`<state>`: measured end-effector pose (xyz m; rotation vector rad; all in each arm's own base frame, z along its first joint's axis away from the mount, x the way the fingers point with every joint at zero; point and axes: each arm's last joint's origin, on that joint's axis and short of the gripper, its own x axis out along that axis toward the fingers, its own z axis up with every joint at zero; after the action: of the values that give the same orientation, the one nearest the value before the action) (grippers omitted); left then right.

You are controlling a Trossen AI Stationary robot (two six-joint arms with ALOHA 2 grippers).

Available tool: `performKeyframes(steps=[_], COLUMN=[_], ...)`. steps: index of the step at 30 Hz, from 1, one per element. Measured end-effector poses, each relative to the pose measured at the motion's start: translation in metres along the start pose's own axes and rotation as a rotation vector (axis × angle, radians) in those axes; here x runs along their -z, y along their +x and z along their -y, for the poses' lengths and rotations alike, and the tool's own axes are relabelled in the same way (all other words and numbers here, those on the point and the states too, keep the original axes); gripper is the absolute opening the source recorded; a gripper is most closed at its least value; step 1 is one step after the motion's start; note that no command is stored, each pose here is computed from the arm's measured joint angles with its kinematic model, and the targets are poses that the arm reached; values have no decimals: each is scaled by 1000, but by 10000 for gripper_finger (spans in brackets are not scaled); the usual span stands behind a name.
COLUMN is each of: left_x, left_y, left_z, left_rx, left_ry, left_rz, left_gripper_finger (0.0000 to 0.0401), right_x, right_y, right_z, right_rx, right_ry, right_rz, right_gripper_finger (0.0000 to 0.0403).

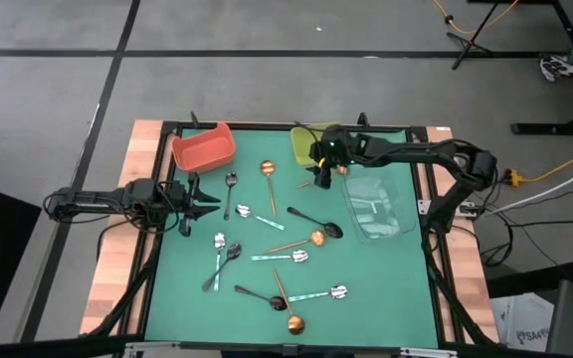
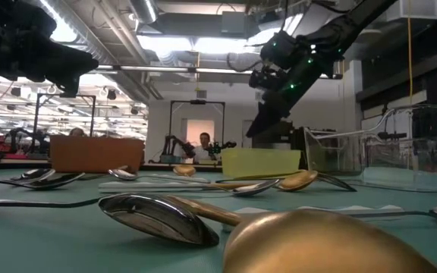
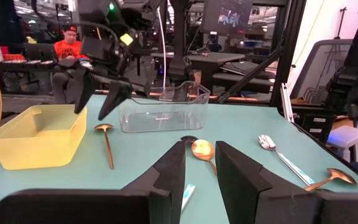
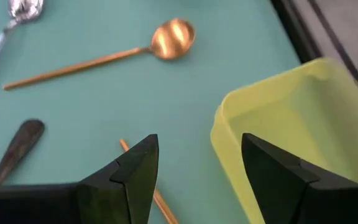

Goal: Sort silverware by color (type)
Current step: Put the top right gold spoon into the transparent bin

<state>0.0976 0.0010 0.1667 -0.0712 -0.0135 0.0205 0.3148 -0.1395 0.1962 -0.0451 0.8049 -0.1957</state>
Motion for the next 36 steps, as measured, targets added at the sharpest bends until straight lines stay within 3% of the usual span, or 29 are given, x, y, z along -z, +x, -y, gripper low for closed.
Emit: performKeyframes(steps=[9, 23, 36], left_x=[0, 0, 0], left_y=[0, 0, 0], left_z=[0, 0, 0], left_rx=[-2, -2, -3], left_ry=[0, 0, 0], left_rz=[0, -1, -1], left_gripper_finger=[82, 82, 82], right_x=[15, 38, 44], right_y=[22, 53, 53], right_z=[-5, -7, -7], right_rx=[-105, -113, -107], right_ry=[14, 3, -71], right_rz=[-77, -196, -258], right_gripper_finger=[220, 220, 220])
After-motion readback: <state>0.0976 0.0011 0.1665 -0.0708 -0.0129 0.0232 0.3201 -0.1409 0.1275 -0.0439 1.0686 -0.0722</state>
